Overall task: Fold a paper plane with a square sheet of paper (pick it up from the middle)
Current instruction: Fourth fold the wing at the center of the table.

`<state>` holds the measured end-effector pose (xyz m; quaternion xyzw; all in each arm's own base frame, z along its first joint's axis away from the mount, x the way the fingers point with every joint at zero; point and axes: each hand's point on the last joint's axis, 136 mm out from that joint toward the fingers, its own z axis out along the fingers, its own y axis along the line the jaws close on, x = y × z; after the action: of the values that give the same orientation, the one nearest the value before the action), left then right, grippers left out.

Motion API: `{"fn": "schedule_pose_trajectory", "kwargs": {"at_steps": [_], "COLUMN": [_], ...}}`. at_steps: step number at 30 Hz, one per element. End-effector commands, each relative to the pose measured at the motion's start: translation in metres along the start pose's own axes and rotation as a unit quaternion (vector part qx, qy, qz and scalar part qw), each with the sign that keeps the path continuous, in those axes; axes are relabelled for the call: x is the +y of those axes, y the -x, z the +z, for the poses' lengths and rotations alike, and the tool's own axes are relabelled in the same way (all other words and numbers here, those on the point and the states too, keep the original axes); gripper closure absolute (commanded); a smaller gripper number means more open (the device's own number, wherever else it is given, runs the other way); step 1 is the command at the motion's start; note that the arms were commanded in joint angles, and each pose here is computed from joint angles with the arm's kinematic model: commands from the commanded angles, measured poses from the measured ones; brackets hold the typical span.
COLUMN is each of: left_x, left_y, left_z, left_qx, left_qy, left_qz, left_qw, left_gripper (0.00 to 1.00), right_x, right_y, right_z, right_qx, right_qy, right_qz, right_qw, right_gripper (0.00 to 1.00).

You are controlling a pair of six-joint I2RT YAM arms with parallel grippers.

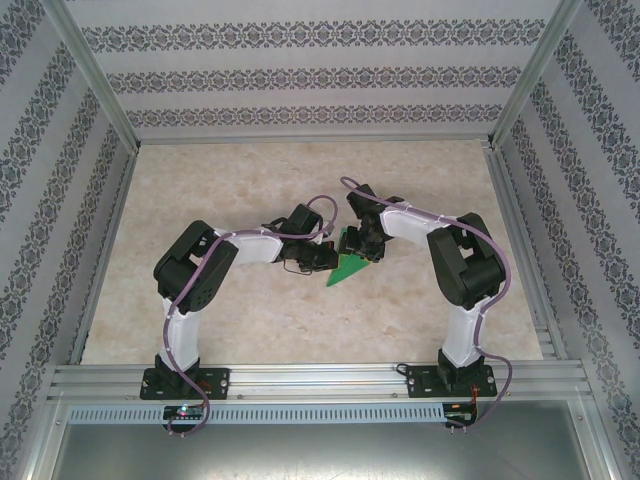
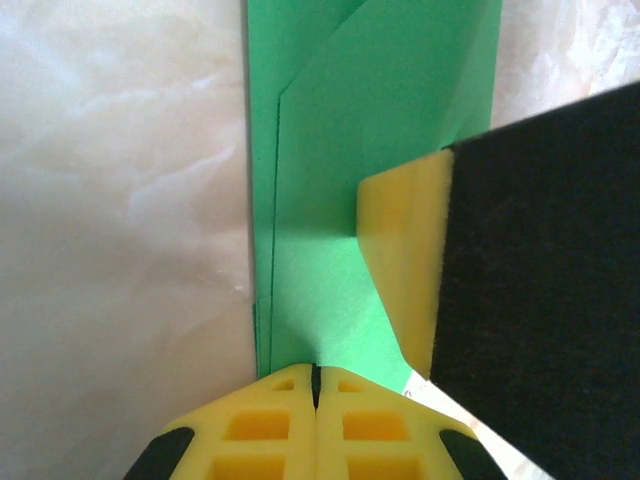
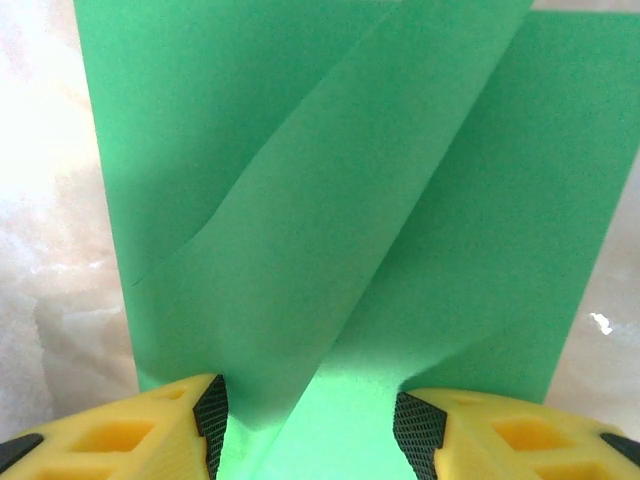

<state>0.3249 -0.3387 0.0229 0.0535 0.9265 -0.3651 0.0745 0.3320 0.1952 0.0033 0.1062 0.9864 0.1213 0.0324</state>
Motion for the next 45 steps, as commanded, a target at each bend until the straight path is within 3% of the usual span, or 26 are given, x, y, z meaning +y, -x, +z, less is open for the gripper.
{"fn": "schedule_pose_trajectory", "kwargs": {"at_steps": [1, 8, 15, 19, 25, 27, 45], "left_x": [0.025, 0.045, 0.062, 0.068, 0.081, 0.085, 0.082], "left_y": [-0.017, -0.033, -0.047, -0.052, -0.06, -0.063, -0.062], "left_z": [0.007, 0.008, 0.009, 0.009, 0.01, 0.011, 0.013], "left_qx": [0.031, 0.064, 0.088, 0.095, 0.107, 0.115, 0.13], "left_qy": [0.056, 0.096, 0.133, 0.147, 0.169, 0.178, 0.174], "left_qz": [-0.008, -0.018, -0.023, -0.021, -0.023, -0.022, 0.0], "left_qw": [0.998, 0.993, 0.987, 0.984, 0.979, 0.977, 0.976], "left_gripper": [0.96, 1.0, 1.0, 1.0, 1.0, 1.0, 1.0], "right_x": [-0.065, -0.019, 0.028, 0.034, 0.043, 0.043, 0.04], "right_y": [-0.047, -0.026, 0.001, 0.003, -0.009, -0.01, -0.01], "right_z": [0.061, 0.019, -0.057, -0.08, -0.064, -0.055, -0.007], "right_qx": [0.082, 0.047, -0.024, -0.079, -0.078, -0.076, -0.04], "right_qy": [-0.11, -0.012, 0.111, 0.174, 0.234, 0.241, 0.233], "right_qz": [0.023, 0.017, -0.013, -0.05, -0.086, -0.085, -0.079], "right_qw": [0.99, 0.999, 0.993, 0.98, 0.965, 0.964, 0.968], "right_gripper": [0.45, 0.45, 0.45, 0.63, 0.94, 1.0, 1.0]}}
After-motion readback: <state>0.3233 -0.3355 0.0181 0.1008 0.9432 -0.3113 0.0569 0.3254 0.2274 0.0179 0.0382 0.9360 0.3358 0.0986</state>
